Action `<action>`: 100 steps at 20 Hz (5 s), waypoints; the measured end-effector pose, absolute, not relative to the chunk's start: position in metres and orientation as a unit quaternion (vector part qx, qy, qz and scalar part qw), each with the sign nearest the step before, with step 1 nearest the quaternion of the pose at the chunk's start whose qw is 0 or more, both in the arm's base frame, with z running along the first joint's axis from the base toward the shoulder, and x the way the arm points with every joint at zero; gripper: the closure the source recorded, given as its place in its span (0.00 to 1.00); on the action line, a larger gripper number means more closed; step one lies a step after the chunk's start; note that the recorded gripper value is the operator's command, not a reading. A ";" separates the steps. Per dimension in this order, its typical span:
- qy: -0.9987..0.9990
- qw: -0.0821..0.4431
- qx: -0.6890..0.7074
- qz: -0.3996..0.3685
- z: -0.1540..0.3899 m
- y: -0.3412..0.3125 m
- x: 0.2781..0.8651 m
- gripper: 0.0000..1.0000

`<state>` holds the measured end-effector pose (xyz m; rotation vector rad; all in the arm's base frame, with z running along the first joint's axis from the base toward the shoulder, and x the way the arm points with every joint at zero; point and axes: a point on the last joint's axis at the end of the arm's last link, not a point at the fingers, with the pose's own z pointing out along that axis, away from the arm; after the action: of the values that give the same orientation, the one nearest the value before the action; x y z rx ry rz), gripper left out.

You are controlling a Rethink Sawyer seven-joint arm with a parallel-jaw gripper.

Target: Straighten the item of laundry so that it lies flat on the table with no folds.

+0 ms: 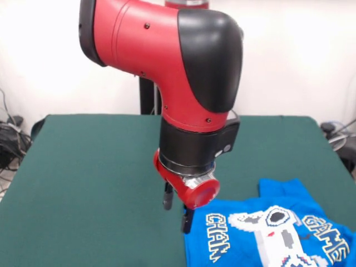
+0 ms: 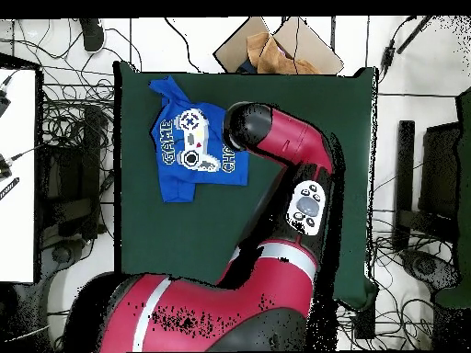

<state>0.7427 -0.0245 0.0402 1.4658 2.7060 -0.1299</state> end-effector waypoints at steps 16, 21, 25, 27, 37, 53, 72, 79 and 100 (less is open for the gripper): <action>0.874 -0.010 0.484 -0.034 0.017 -0.007 0.716 0.00; 0.873 -0.014 0.486 -0.026 0.002 0.003 0.707 0.00; 0.874 -0.004 0.486 -0.020 -0.021 0.010 0.703 0.00; 0.874 -0.002 0.486 -0.018 -0.029 0.011 0.701 0.00; 0.874 0.001 0.486 -0.013 -0.057 0.018 0.698 1.00; 0.876 -0.018 0.481 -0.014 -0.058 0.017 0.709 1.00; 0.869 0.042 0.488 -0.066 -0.057 -0.126 0.670 1.00; 0.861 0.015 0.500 -0.094 -0.056 -0.193 0.610 1.00; 0.868 -0.039 0.481 -0.116 -0.036 -0.191 0.528 0.00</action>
<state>0.5280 -0.1912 -0.0362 1.5516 2.7968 -0.3747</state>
